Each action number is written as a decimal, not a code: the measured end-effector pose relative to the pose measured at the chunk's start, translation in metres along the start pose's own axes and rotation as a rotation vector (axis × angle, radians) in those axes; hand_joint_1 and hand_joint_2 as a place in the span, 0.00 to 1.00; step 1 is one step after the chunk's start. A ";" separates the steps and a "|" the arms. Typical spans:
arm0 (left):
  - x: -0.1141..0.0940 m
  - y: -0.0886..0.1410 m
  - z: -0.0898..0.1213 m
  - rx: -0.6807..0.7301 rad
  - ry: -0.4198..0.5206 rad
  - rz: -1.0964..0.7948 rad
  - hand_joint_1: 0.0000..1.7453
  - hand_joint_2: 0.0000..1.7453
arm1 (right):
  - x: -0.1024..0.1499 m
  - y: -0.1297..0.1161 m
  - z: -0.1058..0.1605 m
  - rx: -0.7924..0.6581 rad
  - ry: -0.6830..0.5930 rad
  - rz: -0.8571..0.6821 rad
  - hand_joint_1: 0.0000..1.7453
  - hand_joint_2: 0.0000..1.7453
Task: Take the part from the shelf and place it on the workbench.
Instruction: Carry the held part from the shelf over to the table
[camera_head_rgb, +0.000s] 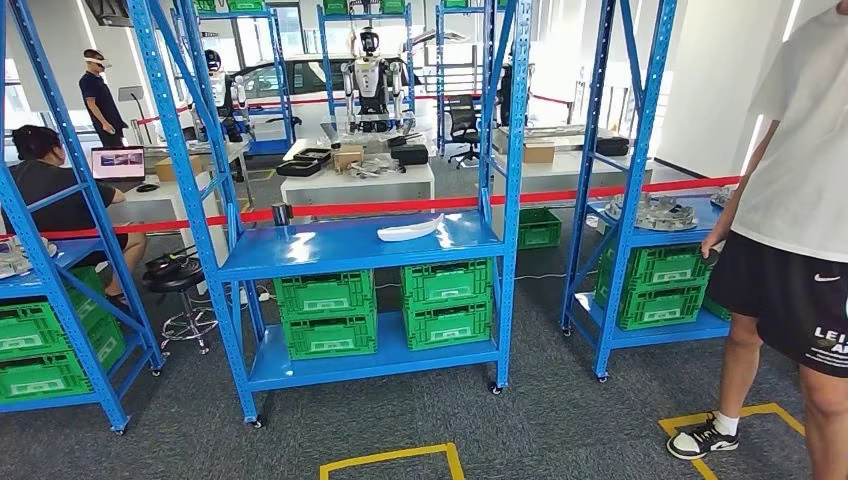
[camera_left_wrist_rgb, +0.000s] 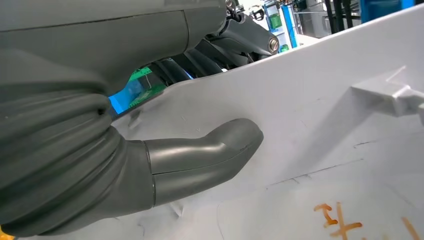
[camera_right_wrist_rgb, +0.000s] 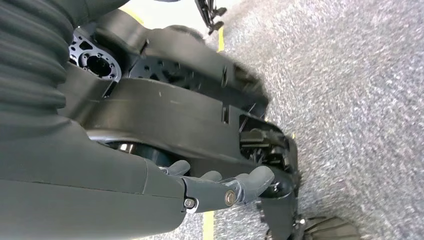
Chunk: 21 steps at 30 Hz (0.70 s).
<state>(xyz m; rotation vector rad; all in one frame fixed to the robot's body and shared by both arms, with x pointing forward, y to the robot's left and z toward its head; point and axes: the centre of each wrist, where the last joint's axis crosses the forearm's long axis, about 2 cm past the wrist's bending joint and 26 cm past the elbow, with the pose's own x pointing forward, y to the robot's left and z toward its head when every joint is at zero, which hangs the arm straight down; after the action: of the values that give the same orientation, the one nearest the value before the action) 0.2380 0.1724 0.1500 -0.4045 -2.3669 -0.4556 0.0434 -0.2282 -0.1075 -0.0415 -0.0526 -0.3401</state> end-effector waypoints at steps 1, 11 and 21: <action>0.000 0.000 0.000 0.001 -0.002 0.000 1.00 1.00 | 0.000 0.000 0.000 0.001 -0.001 0.000 0.00 1.00; -0.001 0.000 0.005 0.046 0.019 -0.024 1.00 1.00 | -0.004 0.000 0.000 0.041 -0.028 0.005 0.00 1.00; -0.003 0.006 0.015 0.149 0.065 -0.054 1.00 1.00 | -0.004 0.001 0.000 0.129 -0.071 0.027 0.00 1.00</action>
<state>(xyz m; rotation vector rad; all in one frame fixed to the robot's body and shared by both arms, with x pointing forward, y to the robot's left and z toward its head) 0.2342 0.1834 0.1385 -0.2539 -2.3347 -0.3093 0.0395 -0.2261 -0.1080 0.0736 -0.1437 -0.3078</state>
